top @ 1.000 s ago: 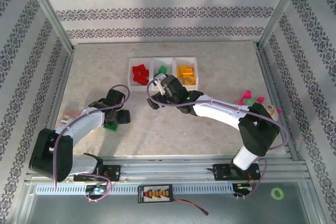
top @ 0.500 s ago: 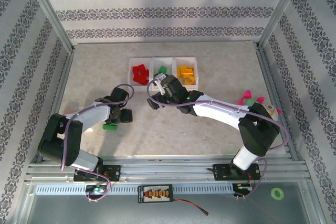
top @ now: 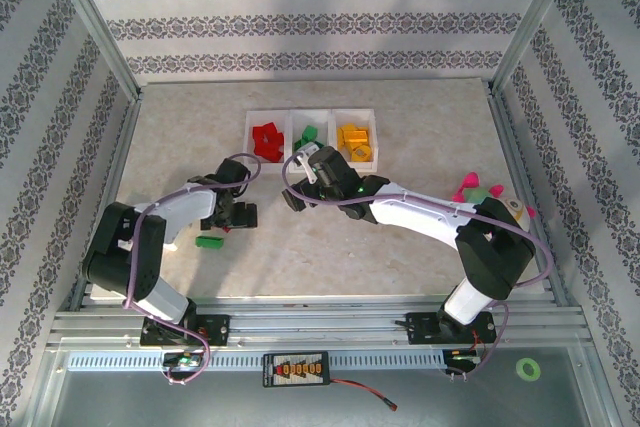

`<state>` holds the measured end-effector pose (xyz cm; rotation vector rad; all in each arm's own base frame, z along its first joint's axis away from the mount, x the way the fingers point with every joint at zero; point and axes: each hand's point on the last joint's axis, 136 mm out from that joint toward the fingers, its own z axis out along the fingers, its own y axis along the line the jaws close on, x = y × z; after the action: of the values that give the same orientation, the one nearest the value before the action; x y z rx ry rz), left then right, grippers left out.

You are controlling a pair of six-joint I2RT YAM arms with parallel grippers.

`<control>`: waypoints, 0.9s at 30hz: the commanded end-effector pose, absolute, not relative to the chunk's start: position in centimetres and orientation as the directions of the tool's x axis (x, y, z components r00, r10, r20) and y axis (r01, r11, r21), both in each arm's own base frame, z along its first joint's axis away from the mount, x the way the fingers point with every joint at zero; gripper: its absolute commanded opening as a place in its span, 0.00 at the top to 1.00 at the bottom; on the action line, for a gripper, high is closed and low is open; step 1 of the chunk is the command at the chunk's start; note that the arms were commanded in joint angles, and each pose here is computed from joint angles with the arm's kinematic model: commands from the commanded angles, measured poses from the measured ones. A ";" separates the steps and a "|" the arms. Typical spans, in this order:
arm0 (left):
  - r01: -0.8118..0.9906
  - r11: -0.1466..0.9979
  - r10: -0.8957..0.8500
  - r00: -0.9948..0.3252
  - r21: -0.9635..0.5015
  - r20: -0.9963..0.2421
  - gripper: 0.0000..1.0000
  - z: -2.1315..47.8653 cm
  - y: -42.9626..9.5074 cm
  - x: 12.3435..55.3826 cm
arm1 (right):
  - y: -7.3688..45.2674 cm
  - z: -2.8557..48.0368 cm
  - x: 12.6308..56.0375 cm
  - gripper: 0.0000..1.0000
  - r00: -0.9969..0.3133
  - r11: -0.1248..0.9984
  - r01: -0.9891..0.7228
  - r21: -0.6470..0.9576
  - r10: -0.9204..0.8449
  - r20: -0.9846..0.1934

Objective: Sort the legos into containers by color
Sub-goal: Pick up the lego from the middle-left of the table.

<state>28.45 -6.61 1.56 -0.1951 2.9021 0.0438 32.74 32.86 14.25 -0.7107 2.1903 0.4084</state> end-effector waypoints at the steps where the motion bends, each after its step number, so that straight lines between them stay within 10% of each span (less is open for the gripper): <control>1: -0.159 0.985 -0.130 -0.930 0.059 -0.345 0.06 2.4 -5.7 31.8 | 32.2 15.5 33.1 0.02 -0.529 0.807 -0.587 0.072 -0.314 -0.788; 27: -0.076 0.993 -0.097 -0.956 -0.086 -0.275 0.61 1.5 -10.4 32.2 | 30.9 15.3 33.2 0.02 -0.557 0.829 -0.548 0.116 -0.258 -0.790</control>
<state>30.23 -8.53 1.55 -0.1278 2.9145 -0.0120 33.16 31.22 14.17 -0.6283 2.2036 0.4190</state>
